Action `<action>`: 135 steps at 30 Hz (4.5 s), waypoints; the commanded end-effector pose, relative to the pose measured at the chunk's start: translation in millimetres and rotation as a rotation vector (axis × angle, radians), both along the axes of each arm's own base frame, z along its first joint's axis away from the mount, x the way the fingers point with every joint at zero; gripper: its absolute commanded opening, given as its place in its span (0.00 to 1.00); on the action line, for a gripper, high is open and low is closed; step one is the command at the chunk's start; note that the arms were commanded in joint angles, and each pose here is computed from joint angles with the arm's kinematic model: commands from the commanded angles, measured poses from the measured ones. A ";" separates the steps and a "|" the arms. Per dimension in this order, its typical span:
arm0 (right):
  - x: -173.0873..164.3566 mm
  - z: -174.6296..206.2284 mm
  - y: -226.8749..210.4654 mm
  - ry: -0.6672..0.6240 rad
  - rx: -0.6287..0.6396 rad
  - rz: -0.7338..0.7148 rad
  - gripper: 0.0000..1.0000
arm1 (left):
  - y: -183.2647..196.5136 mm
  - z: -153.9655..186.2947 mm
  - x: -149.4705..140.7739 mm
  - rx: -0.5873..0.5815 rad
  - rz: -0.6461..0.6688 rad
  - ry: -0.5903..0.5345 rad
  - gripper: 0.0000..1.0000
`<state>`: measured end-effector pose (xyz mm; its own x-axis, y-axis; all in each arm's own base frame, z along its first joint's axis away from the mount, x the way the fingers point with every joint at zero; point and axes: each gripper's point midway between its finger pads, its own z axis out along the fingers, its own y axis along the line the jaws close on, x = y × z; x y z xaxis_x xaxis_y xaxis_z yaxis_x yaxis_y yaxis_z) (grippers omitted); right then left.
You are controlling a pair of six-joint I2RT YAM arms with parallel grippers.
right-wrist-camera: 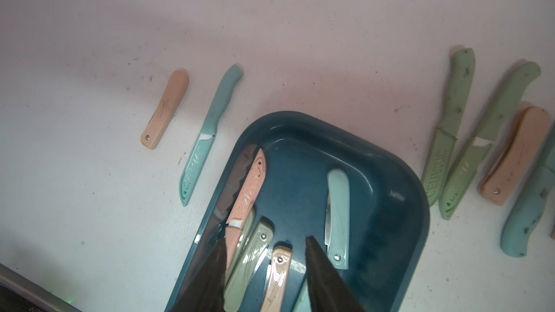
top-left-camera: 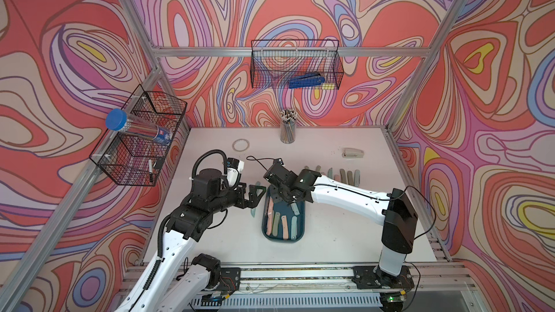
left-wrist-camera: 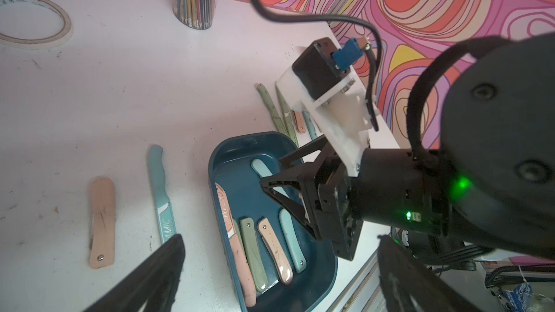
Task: Take the fruit knife out of the storage box
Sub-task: Pick up the fruit knife from the storage box.
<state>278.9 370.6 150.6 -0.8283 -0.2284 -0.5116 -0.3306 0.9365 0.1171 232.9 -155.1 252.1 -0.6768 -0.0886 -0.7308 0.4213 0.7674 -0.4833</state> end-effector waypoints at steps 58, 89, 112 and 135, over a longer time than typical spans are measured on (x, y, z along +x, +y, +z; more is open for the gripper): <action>1.7 -44.2 -34.3 -0.015 -0.267 -0.084 0.80 | 18.0 19.5 -35.5 0.036 0.044 -0.119 1.00; 20.2 -137.9 -63.7 0.347 -0.318 -0.153 0.51 | 14.3 21.3 -38.3 0.024 0.019 -0.120 1.00; 19.3 -134.2 -50.9 0.374 -0.246 -0.124 0.16 | 15.8 22.3 -39.0 0.025 0.024 -0.126 1.00; 25.9 5.4 -85.5 0.120 -0.122 -0.226 0.13 | 6.4 18.5 -39.7 0.009 -0.024 -0.098 1.00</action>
<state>308.0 309.2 132.1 -0.9306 -0.1266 -0.3435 -0.1564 0.9858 0.0603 196.8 -142.3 275.8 -0.5841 -0.0921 -0.8065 0.4608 0.7803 -0.4228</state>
